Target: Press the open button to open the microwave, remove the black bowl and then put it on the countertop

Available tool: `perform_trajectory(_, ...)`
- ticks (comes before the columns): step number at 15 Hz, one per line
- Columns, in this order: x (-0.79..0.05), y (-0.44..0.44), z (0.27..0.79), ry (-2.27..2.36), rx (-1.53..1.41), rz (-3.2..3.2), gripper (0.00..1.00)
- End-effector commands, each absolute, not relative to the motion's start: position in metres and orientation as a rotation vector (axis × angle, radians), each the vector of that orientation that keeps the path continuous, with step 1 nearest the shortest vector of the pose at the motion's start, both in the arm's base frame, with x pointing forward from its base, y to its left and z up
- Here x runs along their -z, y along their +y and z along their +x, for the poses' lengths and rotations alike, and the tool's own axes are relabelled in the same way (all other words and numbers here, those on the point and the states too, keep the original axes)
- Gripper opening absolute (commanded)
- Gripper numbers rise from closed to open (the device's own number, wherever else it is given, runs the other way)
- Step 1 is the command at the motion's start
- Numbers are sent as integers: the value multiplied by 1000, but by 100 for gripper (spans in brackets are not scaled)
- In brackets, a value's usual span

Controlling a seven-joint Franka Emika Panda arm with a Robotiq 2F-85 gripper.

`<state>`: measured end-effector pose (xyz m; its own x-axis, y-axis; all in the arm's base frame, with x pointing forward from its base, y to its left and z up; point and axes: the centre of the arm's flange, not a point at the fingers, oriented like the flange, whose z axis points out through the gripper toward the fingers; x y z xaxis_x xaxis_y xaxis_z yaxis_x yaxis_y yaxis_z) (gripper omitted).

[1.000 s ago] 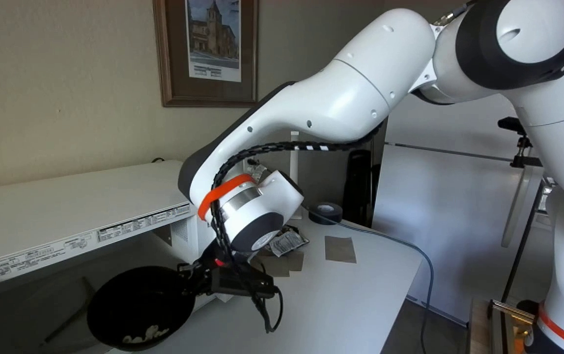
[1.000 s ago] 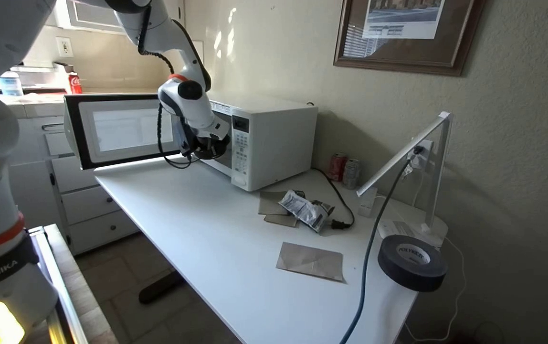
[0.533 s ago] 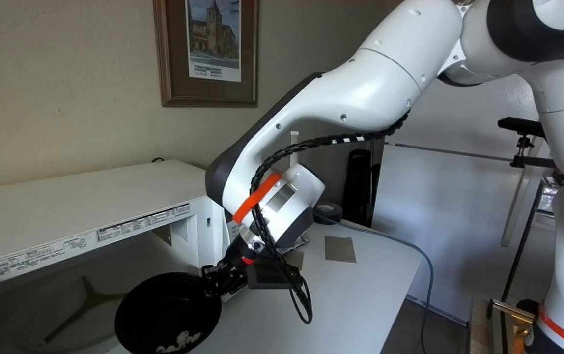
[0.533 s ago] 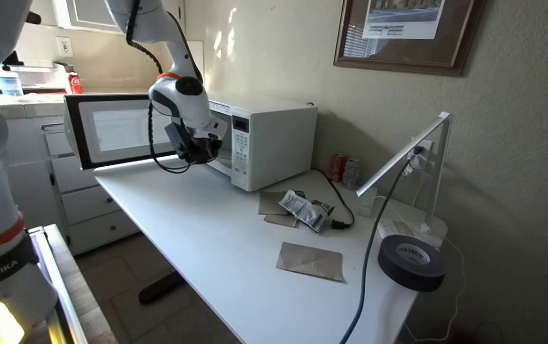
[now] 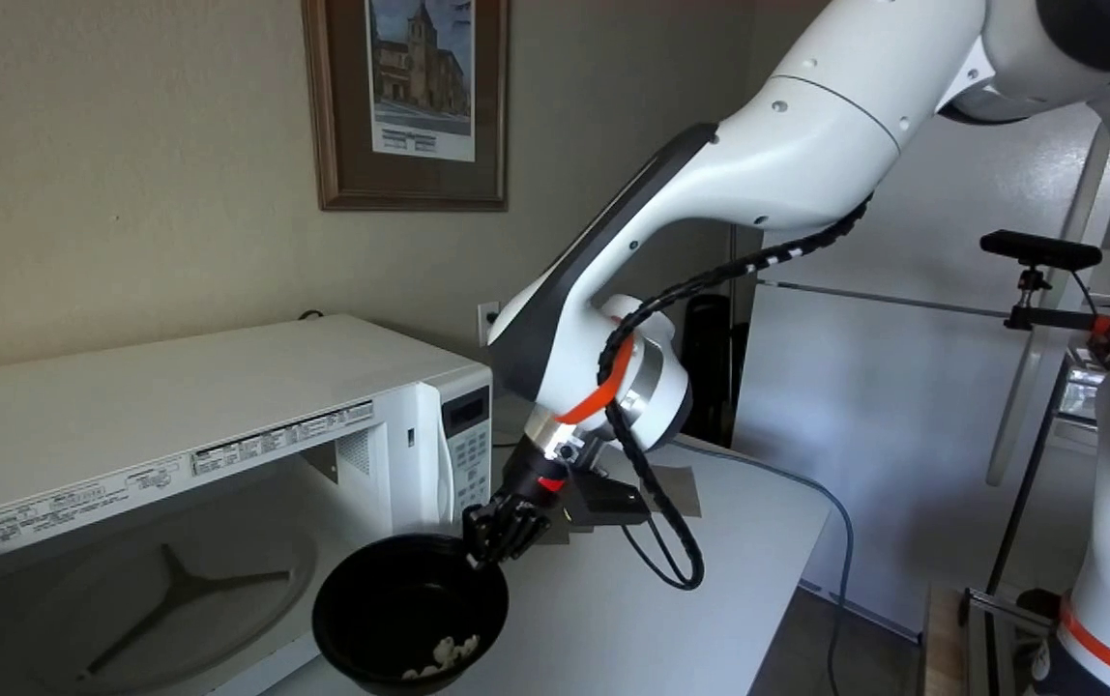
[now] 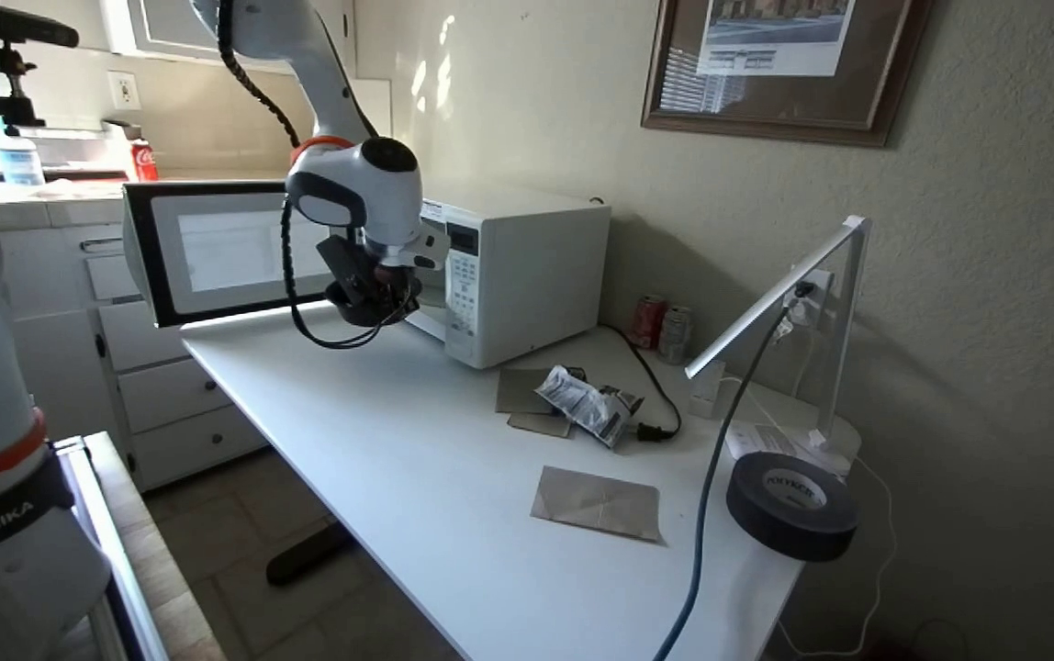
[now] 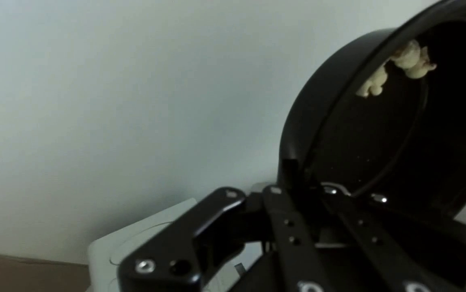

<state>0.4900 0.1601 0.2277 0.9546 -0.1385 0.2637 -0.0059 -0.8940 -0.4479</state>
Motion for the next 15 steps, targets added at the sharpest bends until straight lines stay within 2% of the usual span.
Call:
perform_trajectory(1,-258,131,479,58,296,-2678,2)
perform_trajectory(15,-224,57,444,-90,250,-2813,2)
